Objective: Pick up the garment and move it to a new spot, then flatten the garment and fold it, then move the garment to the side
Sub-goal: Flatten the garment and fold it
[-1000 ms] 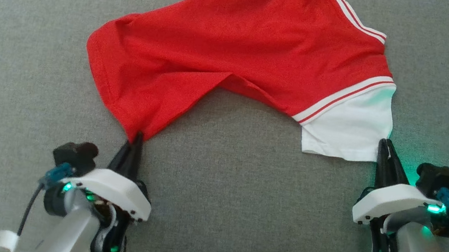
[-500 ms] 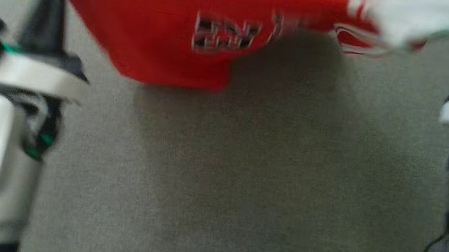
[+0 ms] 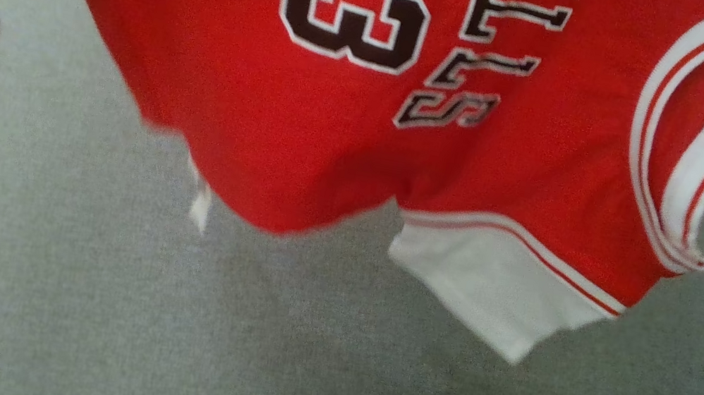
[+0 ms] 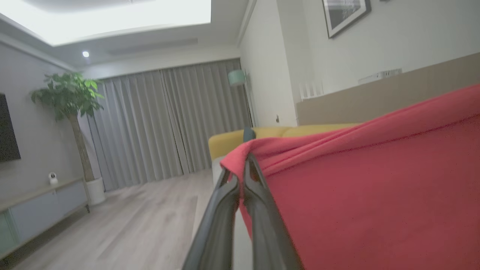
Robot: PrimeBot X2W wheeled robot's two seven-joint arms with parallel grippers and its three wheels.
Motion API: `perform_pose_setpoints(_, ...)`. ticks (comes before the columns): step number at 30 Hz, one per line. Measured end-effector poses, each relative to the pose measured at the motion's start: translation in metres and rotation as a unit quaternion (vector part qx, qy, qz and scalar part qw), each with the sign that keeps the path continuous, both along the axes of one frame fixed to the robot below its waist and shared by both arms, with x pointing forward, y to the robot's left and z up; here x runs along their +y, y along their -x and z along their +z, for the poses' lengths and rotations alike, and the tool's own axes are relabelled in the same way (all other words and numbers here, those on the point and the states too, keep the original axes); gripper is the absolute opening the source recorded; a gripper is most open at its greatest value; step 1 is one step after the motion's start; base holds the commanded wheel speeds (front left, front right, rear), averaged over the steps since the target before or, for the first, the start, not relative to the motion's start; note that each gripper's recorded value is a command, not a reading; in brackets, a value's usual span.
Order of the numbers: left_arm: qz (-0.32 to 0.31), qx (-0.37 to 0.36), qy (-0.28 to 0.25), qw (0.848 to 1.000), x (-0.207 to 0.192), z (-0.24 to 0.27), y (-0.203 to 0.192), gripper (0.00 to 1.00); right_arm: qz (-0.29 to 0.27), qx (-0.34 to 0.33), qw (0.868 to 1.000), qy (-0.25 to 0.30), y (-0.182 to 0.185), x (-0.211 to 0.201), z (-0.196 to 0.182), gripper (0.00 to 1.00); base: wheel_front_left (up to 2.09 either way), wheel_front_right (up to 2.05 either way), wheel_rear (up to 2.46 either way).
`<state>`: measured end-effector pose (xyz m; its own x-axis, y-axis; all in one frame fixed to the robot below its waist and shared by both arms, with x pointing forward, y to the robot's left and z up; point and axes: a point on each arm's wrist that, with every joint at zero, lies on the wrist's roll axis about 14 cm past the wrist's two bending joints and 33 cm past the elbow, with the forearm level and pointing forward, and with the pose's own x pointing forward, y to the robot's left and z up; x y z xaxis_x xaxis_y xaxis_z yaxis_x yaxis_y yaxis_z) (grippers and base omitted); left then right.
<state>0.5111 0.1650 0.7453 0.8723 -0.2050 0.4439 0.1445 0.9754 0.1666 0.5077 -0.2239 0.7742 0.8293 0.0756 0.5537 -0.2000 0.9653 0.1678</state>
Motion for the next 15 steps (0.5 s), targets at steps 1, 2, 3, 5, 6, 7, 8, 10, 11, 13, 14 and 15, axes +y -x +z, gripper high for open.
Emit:
perform_pose_setpoints(1, -0.002, 0.027, 0.008, 1.000, -0.002, -0.016, -0.010, 0.00, -0.004, 0.023, 1.000, 0.005, -0.012, 0.000, -0.012, 0.00, 0.00, 0.00, 0.00)
perform_pose_setpoints(2, -0.002, 0.054, 0.012, 0.998, -0.005, -0.033, -0.019, 0.00, -0.009, 0.042, 0.999, 0.006, -0.024, -0.001, -0.023, 0.00, 0.00, 0.00, 0.00)
perform_pose_setpoints(3, -0.001, 0.078, 0.016, 0.997, -0.007, -0.049, -0.029, 0.00, -0.014, 0.060, 0.998, 0.010, -0.035, -0.002, -0.033, 0.00, 0.00, 0.00, 0.00)
perform_pose_setpoints(5, 0.004, 0.098, 0.023, 0.995, -0.008, -0.063, -0.038, 0.00, -0.022, 0.073, 0.997, 0.022, -0.046, -0.002, -0.042, 0.00, 0.00, 0.00, 0.00)
perform_pose_setpoints(6, 0.011, 0.111, 0.024, 0.993, -0.009, -0.075, -0.048, 0.00, -0.026, 0.080, 0.996, 0.021, -0.057, -0.002, -0.047, 0.00, 0.00, 0.00, 0.00)
perform_pose_setpoints(7, 0.018, 0.107, 0.028, 0.994, -0.008, -0.078, -0.057, 0.00, -0.030, 0.079, 0.996, 0.013, -0.067, -0.003, -0.048, 0.00, 0.00, 0.00, 0.00)
perform_pose_setpoints(8, 0.024, 0.095, 0.035, 0.995, -0.008, -0.077, -0.065, 0.00, -0.035, 0.069, 0.997, 0.006, -0.074, -0.003, -0.046, 0.00, 0.00, 0.00, 0.00)
perform_pose_setpoints(10, 0.034, 0.040, 0.044, 0.998, -0.008, -0.057, -0.077, 0.00, -0.045, 0.033, 0.998, -0.010, -0.086, -0.004, -0.032, 0.00, 0.00, 0.00, 0.00)
perform_pose_setpoints(11, 0.036, 0.013, 0.050, 0.998, -0.008, -0.045, -0.081, 0.00, -0.049, 0.015, 0.999, -0.016, -0.090, -0.006, -0.024, 0.00, 0.00, 0.00, 0.00)
perform_pose_setpoints(13, 0.033, -0.031, 0.063, 0.997, -0.012, -0.024, -0.085, 0.00, -0.058, -0.008, 0.998, -0.023, -0.094, -0.010, -0.010, 0.00, 0.00, 0.00, 0.00)
perform_pose_setpoints(14, 0.032, -0.037, 0.070, 0.996, -0.013, -0.021, -0.086, 0.00, -0.061, -0.011, 0.998, -0.025, -0.096, -0.012, -0.008, 0.00, 0.00, 0.00, 0.00)
perform_pose_setpoints(15, 0.031, -0.034, 0.073, 0.996, -0.014, -0.024, -0.087, 0.00, -0.062, -0.009, 0.998, -0.026, -0.096, -0.013, -0.009, 0.00, 0.00, 0.00, 0.00)
